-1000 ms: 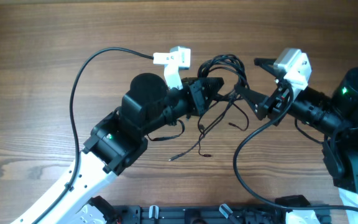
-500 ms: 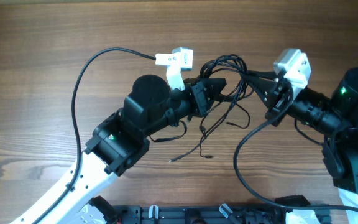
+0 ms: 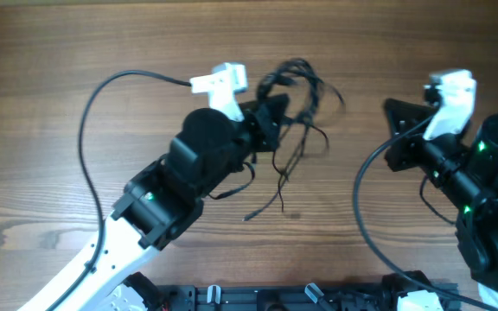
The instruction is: Untangle cables
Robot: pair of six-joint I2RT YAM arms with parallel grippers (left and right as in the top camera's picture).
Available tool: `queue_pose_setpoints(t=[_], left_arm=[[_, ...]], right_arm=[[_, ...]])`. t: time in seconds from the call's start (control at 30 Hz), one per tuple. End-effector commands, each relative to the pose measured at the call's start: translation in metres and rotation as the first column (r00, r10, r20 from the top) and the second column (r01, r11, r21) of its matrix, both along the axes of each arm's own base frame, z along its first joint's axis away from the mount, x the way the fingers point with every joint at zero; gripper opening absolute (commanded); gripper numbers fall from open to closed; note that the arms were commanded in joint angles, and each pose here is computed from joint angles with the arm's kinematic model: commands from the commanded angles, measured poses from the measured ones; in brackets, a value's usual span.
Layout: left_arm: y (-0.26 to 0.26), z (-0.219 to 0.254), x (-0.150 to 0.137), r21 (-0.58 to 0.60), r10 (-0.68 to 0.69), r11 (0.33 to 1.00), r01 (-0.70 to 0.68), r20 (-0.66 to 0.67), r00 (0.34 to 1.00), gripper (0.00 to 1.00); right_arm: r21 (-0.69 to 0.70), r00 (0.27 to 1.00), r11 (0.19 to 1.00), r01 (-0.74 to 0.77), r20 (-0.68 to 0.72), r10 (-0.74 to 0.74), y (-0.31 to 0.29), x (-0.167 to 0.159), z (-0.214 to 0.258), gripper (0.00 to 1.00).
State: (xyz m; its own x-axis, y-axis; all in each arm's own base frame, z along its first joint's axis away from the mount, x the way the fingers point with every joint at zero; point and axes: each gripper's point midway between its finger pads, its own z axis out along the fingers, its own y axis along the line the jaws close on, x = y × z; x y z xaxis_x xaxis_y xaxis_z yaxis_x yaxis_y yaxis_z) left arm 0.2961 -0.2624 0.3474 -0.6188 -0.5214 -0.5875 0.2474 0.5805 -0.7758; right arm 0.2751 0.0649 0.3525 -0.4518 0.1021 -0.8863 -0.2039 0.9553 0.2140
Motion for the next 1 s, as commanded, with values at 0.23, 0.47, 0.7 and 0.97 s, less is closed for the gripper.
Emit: queue_pose_setpoints(t=[0.23, 0.47, 0.7, 0.97], left_arm=[[0.021, 0.024, -0.003, -0.011, 0.066, 0.998, -0.065, 0.066, 0.996, 0.04], [-0.017, 0.024, -0.040, 0.189, -0.308, 0.945, 0.269, 0.224, 0.925, 0.04], [-0.036, 0.026, -0.072, 0.350, -0.553, 0.826, 0.442, 0.347, 0.758, 0.04], [-0.041, 0.029, -0.085, 0.335, -0.607, 0.793, 0.509, 0.352, 0.713, 0.04]], right_arm=[[-0.161, 0.954, 0.948, -0.275, 0.074, 0.290, 0.031, -0.015, 0.006, 0.38], [-0.282, 0.736, 0.756, -0.590, 0.198, 0.648, 0.078, -0.046, 0.024, 0.84], [-0.279, 0.657, 0.701, -0.656, 0.245, 0.713, 0.090, -0.057, 0.034, 1.00], [-0.253, 0.633, 0.677, -0.691, 0.241, 0.736, 0.095, -0.057, 0.032, 0.62]])
